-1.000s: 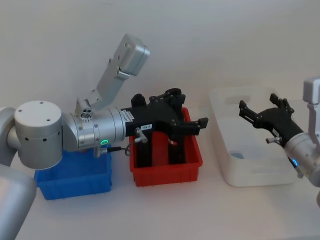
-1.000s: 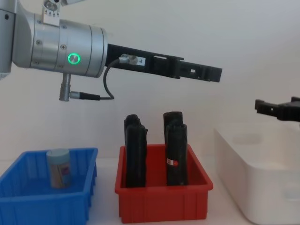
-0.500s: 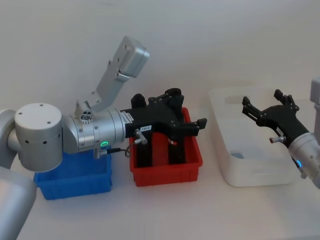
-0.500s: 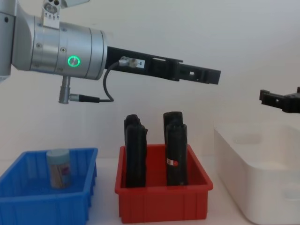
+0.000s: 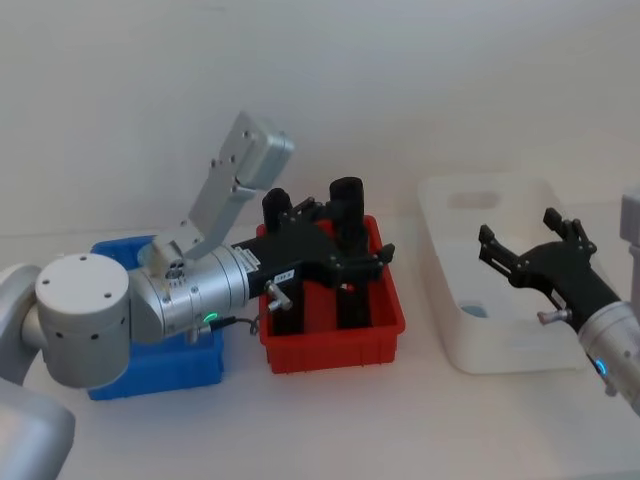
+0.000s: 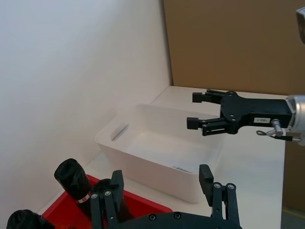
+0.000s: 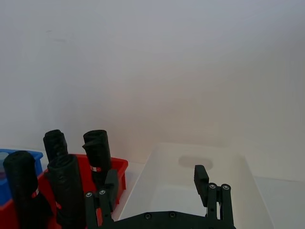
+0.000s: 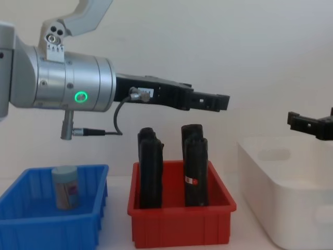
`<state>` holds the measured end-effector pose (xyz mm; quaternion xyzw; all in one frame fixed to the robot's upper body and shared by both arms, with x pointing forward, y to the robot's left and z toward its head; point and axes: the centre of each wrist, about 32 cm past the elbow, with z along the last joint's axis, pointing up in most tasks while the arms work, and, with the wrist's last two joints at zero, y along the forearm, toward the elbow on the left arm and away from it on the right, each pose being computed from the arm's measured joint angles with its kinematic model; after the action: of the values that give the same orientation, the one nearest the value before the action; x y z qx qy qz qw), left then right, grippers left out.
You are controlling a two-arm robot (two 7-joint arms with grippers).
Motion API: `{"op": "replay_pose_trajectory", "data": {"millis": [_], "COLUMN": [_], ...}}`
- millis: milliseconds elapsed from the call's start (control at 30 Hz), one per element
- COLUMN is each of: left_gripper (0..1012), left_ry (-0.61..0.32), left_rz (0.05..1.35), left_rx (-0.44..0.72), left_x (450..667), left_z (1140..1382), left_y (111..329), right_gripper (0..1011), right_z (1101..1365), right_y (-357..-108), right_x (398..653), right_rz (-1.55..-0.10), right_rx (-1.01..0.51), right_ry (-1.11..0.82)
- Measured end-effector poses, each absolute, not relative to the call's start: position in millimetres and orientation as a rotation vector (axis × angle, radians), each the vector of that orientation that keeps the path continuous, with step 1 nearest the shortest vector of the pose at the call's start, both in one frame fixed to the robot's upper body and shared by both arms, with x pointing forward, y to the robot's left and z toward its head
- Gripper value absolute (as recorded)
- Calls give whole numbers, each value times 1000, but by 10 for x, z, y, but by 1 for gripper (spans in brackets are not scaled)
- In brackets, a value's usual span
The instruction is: Pick the cotton swabs from the blue box and place them into the white box.
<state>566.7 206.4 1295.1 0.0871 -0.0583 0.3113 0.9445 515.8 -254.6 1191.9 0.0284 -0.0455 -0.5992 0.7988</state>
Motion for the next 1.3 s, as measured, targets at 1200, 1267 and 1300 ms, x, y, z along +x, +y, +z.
{"op": "replay_pose_trajectory", "data": {"millis": [1200,1267,1300], "left_gripper": [1004,1004,1004], "left_ry": [-240,-245,-245], "left_rz": [1005,1026,1026], "left_rx": [104,97,97], "left_x": [5128,5090,5090], "left_z": [12248,12208,12208], "left_y": [2005,2001,2001], "right_gripper": [1002,1002,1002], "right_z": [11887,11887,11887], "right_y": [-2370,-2371,-2371], "right_x": [4433,4433,4433], "right_rz": [-1230,-1230,-1230], "right_rx": [25,26,26], "right_ry": [-75,-75,-75]}}
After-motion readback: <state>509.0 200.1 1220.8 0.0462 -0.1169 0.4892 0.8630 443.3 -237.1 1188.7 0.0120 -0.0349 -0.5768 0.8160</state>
